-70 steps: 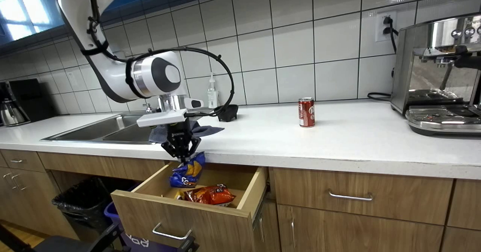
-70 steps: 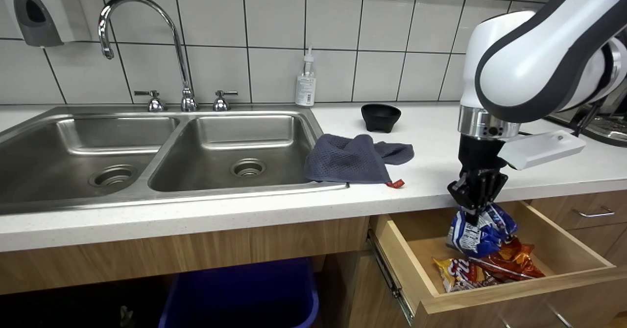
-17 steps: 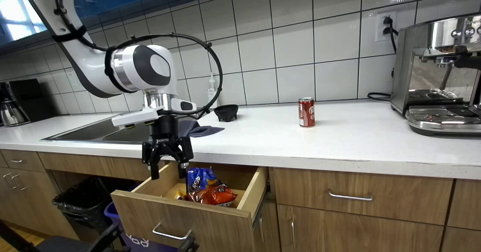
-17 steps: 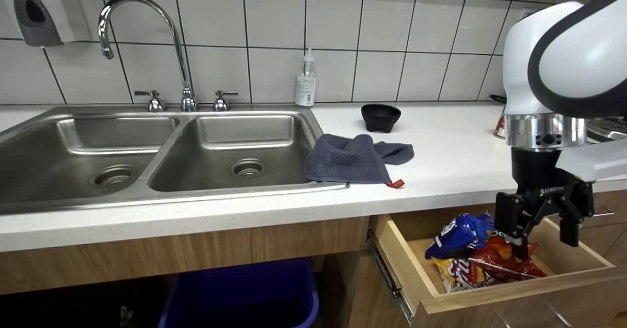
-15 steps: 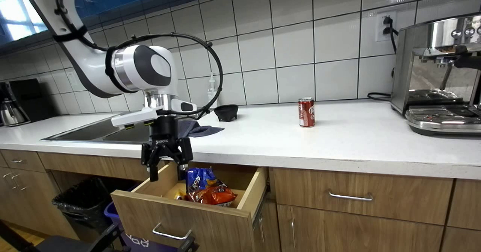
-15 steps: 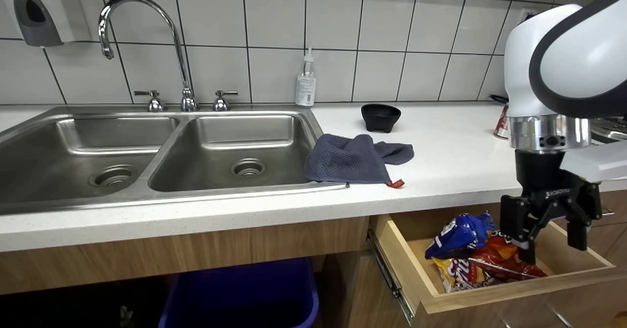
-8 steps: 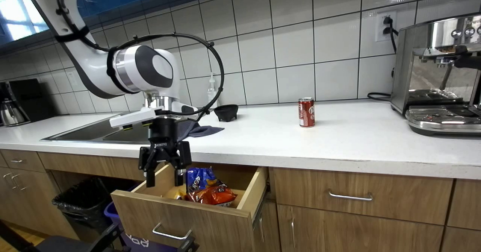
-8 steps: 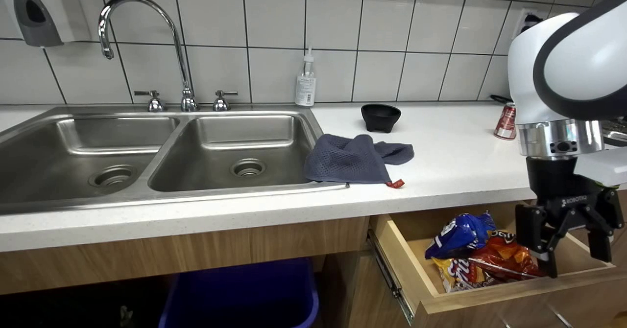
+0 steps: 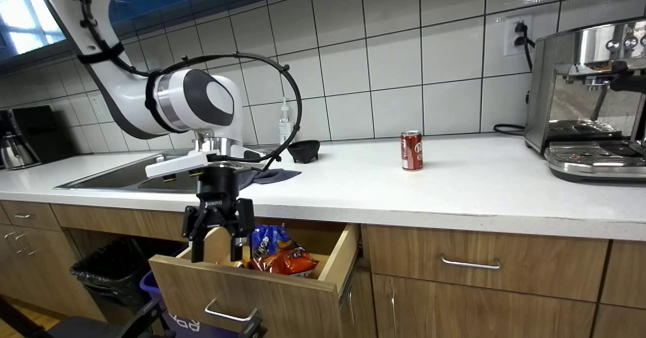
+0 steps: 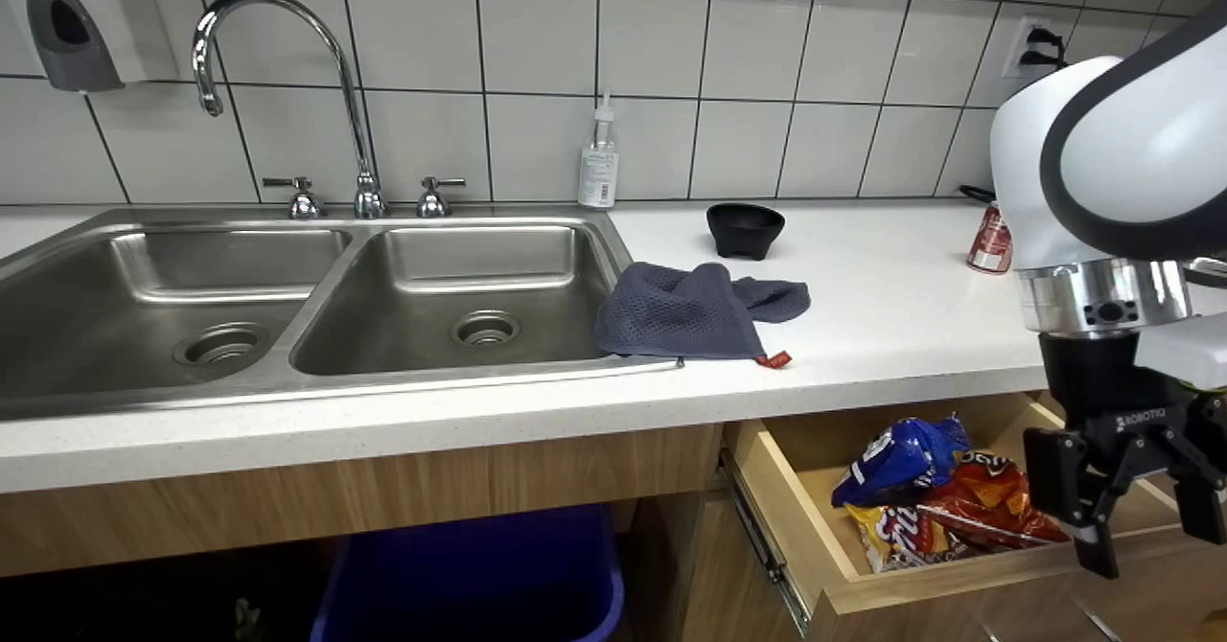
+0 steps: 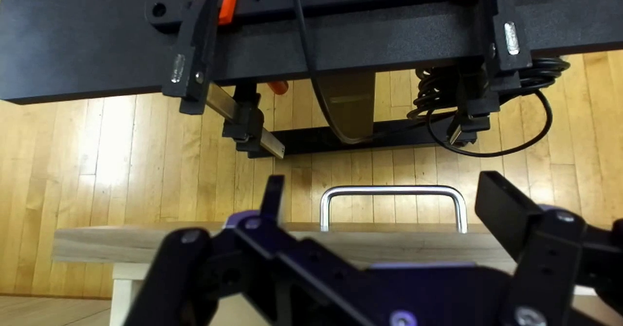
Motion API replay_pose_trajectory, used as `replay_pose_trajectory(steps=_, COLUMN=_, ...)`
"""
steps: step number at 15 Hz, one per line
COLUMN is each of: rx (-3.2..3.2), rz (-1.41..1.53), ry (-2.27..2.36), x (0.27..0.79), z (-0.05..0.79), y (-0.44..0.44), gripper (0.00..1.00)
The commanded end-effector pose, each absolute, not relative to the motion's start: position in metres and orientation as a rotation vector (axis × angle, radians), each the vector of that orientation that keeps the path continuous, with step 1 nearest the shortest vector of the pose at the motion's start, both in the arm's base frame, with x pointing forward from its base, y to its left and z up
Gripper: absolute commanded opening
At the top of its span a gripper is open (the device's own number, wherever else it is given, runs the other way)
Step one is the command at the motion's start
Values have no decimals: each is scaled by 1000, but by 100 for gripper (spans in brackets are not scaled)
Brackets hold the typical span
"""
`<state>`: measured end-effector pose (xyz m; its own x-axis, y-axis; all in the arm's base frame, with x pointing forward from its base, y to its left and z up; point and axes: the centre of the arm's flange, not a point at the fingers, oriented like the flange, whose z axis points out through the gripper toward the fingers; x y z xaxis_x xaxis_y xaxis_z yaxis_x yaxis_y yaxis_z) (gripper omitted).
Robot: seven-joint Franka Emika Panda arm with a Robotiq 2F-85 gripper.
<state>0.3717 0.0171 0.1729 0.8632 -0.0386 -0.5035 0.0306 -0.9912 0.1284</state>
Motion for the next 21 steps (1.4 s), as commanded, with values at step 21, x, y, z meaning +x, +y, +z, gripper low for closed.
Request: replay_pose_trajectory(steps=21, rx=2833, rz=-887, ry=55, x=397, z=135, y=2, gripper=100)
